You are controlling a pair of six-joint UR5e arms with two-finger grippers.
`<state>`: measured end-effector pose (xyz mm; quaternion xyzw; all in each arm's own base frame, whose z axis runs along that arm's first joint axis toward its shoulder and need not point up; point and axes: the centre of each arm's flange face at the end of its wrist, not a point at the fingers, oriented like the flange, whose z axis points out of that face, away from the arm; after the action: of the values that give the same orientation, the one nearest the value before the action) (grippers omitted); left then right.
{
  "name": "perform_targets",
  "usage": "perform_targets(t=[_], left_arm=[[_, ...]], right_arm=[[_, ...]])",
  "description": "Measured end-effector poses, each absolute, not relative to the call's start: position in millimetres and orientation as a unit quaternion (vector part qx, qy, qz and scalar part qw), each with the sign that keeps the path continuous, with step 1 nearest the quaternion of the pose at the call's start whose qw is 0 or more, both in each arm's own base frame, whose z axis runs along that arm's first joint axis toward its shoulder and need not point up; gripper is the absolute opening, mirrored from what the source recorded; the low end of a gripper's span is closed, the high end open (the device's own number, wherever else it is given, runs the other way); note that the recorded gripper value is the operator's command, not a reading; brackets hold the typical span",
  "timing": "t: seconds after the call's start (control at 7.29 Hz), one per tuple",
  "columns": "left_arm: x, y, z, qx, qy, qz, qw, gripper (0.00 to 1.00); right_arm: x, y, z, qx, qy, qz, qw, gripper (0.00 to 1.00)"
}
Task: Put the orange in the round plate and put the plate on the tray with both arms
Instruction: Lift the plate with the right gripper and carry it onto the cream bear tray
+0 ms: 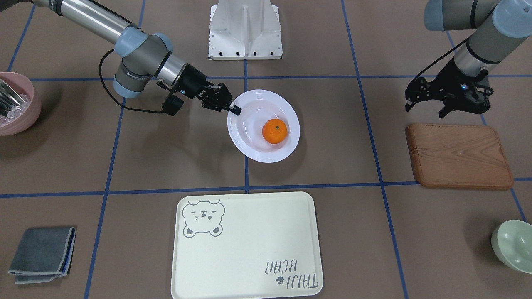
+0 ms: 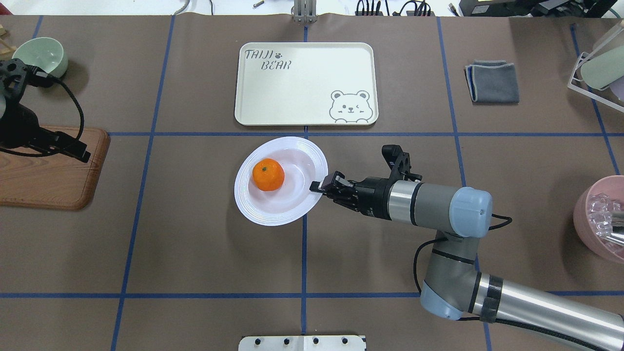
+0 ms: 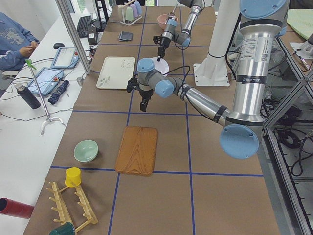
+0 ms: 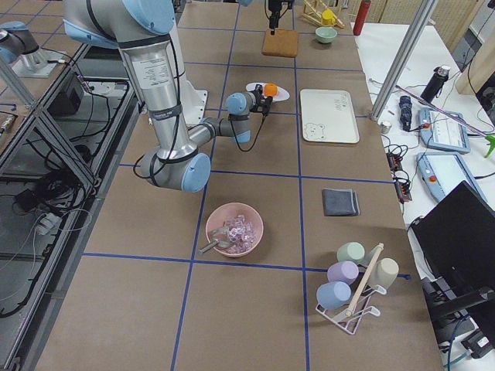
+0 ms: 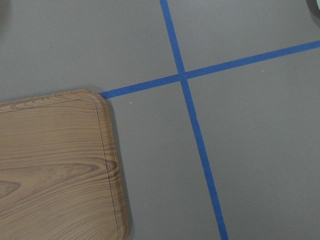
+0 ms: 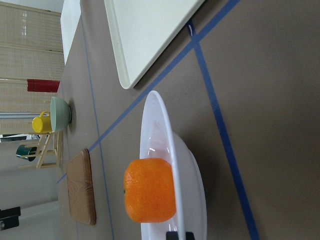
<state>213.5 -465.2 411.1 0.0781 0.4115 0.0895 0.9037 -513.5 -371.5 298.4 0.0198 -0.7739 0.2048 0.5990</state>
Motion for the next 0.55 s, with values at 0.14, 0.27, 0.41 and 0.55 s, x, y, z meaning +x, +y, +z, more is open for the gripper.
perform_targets(t=[0.14,0.27,0.41,0.55], left_arm=[[213.4,-465.4,411.2,0.078,0.411,0.088,0.904,0.98],[213.3,-465.4,411.1,0.078,0.411,0.088,0.904,0.98],[213.1,-465.4,410.8,0.079,0.411,0.088,0.904,0.98],[212.8,-465.2,410.0,0.08,0.411,0.088,0.904,0.98]], right_arm=[[-503.8,-380.9,292.9,0.021,-0.778,0.227,0.586,0.0],[-498.0,-391.6,289.2,0.032,-0.779,0.262,0.569,0.0],[-498.4,-406.4,286.9,0.045,-0.775,0.308,0.551,0.0],[-510.6,-428.1,283.4,0.056,-0.762,0.361,0.535,0.0]])
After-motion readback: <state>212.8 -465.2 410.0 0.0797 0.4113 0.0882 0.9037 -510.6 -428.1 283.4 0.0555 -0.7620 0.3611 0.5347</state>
